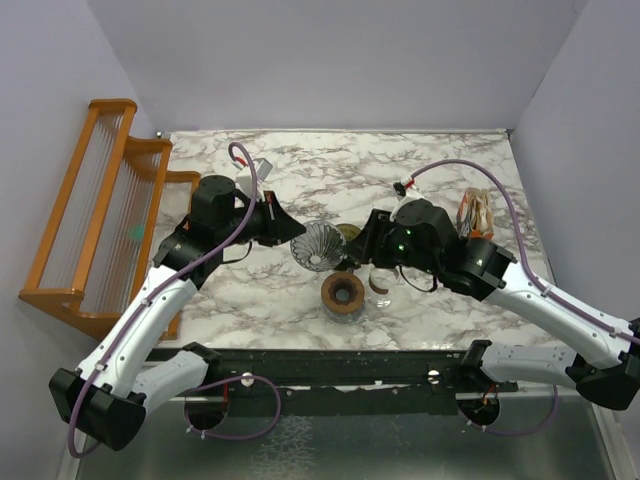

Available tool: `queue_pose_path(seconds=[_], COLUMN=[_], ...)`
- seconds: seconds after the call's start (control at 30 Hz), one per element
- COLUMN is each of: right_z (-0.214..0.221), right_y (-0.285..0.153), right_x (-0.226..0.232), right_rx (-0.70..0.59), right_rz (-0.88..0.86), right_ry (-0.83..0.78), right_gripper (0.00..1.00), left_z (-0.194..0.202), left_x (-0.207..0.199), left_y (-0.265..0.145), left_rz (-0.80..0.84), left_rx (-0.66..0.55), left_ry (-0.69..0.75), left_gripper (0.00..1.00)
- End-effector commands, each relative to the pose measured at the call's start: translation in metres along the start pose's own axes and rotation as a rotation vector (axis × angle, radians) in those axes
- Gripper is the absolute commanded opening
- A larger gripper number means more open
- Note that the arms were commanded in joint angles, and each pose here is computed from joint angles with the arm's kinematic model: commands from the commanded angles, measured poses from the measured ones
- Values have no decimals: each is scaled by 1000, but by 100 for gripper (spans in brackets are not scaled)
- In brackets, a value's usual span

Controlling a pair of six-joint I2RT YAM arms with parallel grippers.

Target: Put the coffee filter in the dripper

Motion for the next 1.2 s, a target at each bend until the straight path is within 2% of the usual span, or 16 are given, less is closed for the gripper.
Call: queue_pose_path(seconds=[0.0, 0.17, 0.27, 0.5, 0.7, 1.17], right_z=[4, 7, 9, 9, 15, 38], right_y=[-1, 0, 2, 0, 4, 5], right_x=[6, 6, 3, -7, -20, -54], right_rx=[26, 33, 36, -3, -4, 33], right_rz=[-69, -82, -65, -18, 49, 153], right_ry=[67, 89, 88, 91, 67, 19], right_gripper=[46, 45, 42, 25, 2, 1], left_z=[-6, -1, 3, 12, 22, 60], left_x=[-11, -13, -15, -18, -15, -12], left_y=[0, 6, 9, 15, 22, 41], left_rz=[49, 63, 62, 63, 45, -14], left_rx=[-65, -62, -60, -37, -10, 78], left_ry=[-2, -16, -16, -10, -8, -2], left_gripper=[0, 0, 0, 0, 0, 0])
Point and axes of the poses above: each gripper's point midway between its finger pads, its own y axis out along the fingers, its own x axis along the line the jaws close on, z = x × y, the point moved 8 cm from there along -y, back along the fingers, and after that the axes turned 2 degrees about y, right-handed, at the moved point
